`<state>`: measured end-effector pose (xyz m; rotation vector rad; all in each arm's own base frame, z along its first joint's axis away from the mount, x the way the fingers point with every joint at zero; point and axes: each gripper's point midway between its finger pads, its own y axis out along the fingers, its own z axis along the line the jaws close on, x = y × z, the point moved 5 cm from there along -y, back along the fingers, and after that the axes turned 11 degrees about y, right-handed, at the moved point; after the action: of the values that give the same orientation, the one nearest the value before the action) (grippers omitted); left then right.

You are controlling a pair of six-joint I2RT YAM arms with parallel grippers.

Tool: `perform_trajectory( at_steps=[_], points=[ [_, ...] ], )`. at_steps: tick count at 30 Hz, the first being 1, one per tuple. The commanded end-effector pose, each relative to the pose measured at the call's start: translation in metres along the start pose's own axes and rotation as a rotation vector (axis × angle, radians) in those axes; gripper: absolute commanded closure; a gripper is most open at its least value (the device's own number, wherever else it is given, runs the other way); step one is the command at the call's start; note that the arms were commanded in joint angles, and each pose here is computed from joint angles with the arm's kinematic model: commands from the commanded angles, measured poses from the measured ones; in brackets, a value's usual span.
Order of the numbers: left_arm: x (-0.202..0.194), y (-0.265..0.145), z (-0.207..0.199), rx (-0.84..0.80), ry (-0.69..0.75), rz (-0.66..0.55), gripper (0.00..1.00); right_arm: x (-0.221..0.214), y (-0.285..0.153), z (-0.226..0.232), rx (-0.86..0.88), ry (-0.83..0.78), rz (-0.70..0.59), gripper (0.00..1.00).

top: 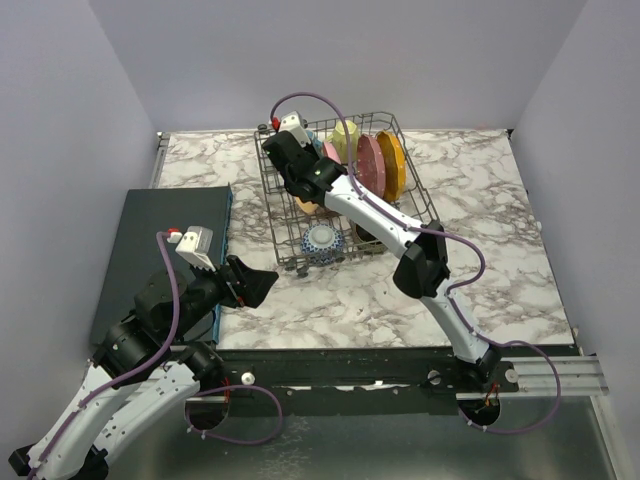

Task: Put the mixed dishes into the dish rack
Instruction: Insert the plate into the dish rack.

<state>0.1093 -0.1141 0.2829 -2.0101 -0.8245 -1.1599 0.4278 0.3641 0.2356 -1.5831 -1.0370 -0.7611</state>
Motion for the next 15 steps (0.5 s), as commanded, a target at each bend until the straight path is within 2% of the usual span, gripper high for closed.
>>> perform_trajectory(
  at_steps=[1, 15],
  points=[
    [0.001, 0.000, -0.002, -0.023, 0.014, -0.015, 0.01, -0.018, 0.012, 0.006, -0.014, -0.017, 0.042, 0.99],
    [0.001, 0.000, -0.002, -0.022, 0.013, -0.016, 0.01, -0.038, 0.018, 0.016, 0.005, -0.037, 0.097, 0.99]
  ],
)
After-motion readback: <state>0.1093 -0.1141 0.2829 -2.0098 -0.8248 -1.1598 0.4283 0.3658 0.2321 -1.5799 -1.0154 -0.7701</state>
